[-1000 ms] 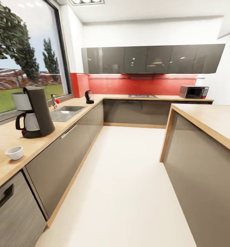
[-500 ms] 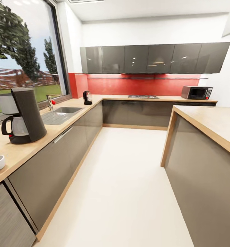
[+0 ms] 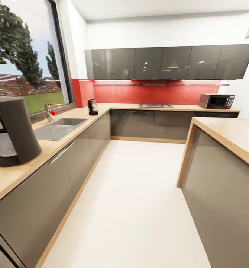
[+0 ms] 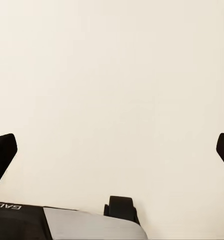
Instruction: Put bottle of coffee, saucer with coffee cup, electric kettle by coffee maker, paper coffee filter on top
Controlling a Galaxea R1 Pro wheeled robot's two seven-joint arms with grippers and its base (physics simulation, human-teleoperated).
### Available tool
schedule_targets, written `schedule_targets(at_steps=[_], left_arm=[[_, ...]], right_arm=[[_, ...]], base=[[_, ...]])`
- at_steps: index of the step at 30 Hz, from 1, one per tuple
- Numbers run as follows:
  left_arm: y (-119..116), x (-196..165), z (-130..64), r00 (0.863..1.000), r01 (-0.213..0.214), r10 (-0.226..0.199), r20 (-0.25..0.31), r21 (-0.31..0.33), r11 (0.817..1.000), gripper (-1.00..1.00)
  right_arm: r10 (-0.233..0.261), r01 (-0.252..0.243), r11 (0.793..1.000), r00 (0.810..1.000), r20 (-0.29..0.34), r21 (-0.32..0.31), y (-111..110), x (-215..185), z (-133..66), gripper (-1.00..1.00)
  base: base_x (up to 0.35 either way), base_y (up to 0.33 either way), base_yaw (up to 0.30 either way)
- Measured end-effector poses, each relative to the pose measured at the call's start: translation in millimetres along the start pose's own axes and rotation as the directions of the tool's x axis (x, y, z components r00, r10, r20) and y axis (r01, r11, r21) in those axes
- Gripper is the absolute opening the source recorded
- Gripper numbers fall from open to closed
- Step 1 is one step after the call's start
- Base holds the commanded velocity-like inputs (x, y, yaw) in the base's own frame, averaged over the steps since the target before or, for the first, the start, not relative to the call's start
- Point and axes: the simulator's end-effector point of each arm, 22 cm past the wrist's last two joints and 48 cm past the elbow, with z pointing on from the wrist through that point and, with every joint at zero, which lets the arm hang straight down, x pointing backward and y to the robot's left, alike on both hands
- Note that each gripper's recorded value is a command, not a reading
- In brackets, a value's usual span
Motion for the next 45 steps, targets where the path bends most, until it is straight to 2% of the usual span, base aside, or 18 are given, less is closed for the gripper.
schedule_targets(at_steps=[5,10,22,45], left_arm=[[1.3,-32.3,-1.1,0.998,-0.001,0.001,0.067,-0.002,1.000,1.00],[1.9,-45.0,-2.1,0.996,-0.001,0.002,0.094,-0.003,1.000,1.00],[-1.3,-34.8,-1.2,0.997,0.002,-0.002,0.073,0.001,1.000,1.00],[-2.0,-34.3,-1.2,0.997,0.003,-0.003,0.072,0.001,1.000,1.00]], right_arm=[[0.002,-0.002,1.000,1.000,0.022,0.002,-1.1,-10.2,0.0,1.00],[0.003,-0.004,1.000,0.998,0.057,0.001,-0.7,-27.4,-0.5,1.00],[0.003,-0.003,1.000,0.998,0.065,0.008,-5.9,-30.1,-0.8,1.00],[0.007,-0.008,1.000,0.998,0.059,0.004,-2.0,-26.7,-1.0,1.00]], base=[[0.326,0.000,0.000],[0.327,0.000,0.000],[0.327,-0.043,0.000],[0.312,-0.155,0.000]])
